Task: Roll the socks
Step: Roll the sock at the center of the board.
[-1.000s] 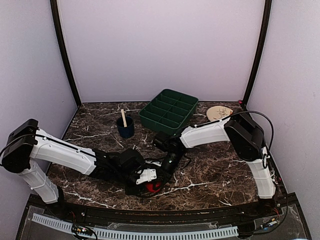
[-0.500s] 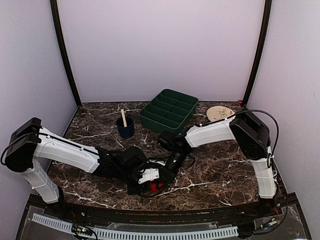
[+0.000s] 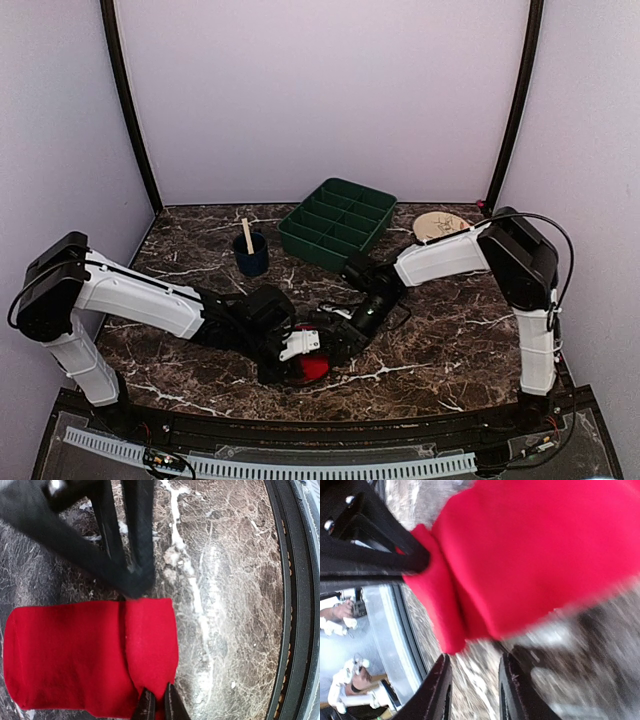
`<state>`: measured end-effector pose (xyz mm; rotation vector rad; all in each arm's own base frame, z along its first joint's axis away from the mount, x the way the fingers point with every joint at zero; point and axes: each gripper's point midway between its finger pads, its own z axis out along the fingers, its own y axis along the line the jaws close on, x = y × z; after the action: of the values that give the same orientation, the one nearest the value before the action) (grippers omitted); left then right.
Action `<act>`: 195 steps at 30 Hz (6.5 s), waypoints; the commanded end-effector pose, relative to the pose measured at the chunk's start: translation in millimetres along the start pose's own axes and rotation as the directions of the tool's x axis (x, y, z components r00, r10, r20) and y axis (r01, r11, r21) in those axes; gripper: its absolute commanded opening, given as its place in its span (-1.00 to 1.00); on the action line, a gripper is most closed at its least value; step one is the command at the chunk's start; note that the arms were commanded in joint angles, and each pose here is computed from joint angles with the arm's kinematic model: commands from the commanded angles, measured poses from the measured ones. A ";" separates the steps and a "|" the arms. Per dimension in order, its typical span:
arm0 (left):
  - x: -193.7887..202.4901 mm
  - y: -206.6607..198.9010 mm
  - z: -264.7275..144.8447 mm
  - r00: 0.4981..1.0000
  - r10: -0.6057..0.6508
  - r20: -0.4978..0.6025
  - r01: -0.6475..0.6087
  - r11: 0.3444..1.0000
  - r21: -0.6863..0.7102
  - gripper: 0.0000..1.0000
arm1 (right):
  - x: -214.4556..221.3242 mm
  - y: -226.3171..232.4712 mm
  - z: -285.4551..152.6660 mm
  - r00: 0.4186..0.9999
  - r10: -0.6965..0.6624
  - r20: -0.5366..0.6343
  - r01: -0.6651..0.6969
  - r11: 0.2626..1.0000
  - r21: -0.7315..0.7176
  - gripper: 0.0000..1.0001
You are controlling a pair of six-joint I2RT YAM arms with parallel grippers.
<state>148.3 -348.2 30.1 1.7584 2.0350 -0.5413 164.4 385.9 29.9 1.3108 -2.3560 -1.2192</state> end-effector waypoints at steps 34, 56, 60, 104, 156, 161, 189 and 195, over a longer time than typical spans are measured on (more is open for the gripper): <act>-3.3 -5.8 -13.7 0.956 -0.265 -0.129 0.292 0.790 0.539 -0.88 | 1.9 27.2 -59.6 0.891 -0.407 0.201 0.234 0.791 0.566 -0.39; 1.4 -6.8 -7.1 0.937 -0.307 -0.166 0.345 0.738 0.580 -0.88 | 1.5 59.3 7.7 0.825 -0.565 -0.011 0.475 0.681 0.558 -0.38; 2.8 -7.2 -6.5 0.936 -0.308 -0.169 0.347 0.734 0.584 -0.88 | -3.4 57.2 14.6 0.811 -0.582 -0.048 0.503 0.654 0.565 -0.37; 10.2 0.1 -9.0 0.918 -0.346 -0.194 0.392 0.710 0.585 -0.65 | -14.4 24.3 44.4 0.810 -0.566 -0.155 0.546 0.630 0.553 -1.00; 13.8 105.5 -66.7 0.854 -0.470 0.224 0.462 0.882 0.088 -0.26 | -27.6 15.4 21.4 0.920 -0.389 -0.051 0.370 0.815 0.446 -1.00; 8.1 100.9 -78.0 0.866 -0.397 0.305 0.402 0.914 0.048 -0.26 | -27.6 14.7 17.6 0.942 -0.333 -0.051 0.327 0.866 0.377 -1.00; -6.5 16.4 -39.9 0.982 -0.044 0.185 0.025 0.994 0.102 -0.20 | -17.1 22.3 15.7 0.976 -0.206 -0.069 0.214 0.966 0.144 -1.00; -4.6 16.4 -28.2 0.991 -0.004 0.137 -0.007 0.997 0.080 -0.19 | -17.2 23.7 15.1 0.977 -0.204 -0.065 0.211 0.969 0.129 -1.00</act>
<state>163.1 -332.4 59.2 1.6630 1.9548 -0.7916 152.3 413.6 40.2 1.6654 -2.3741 -1.0419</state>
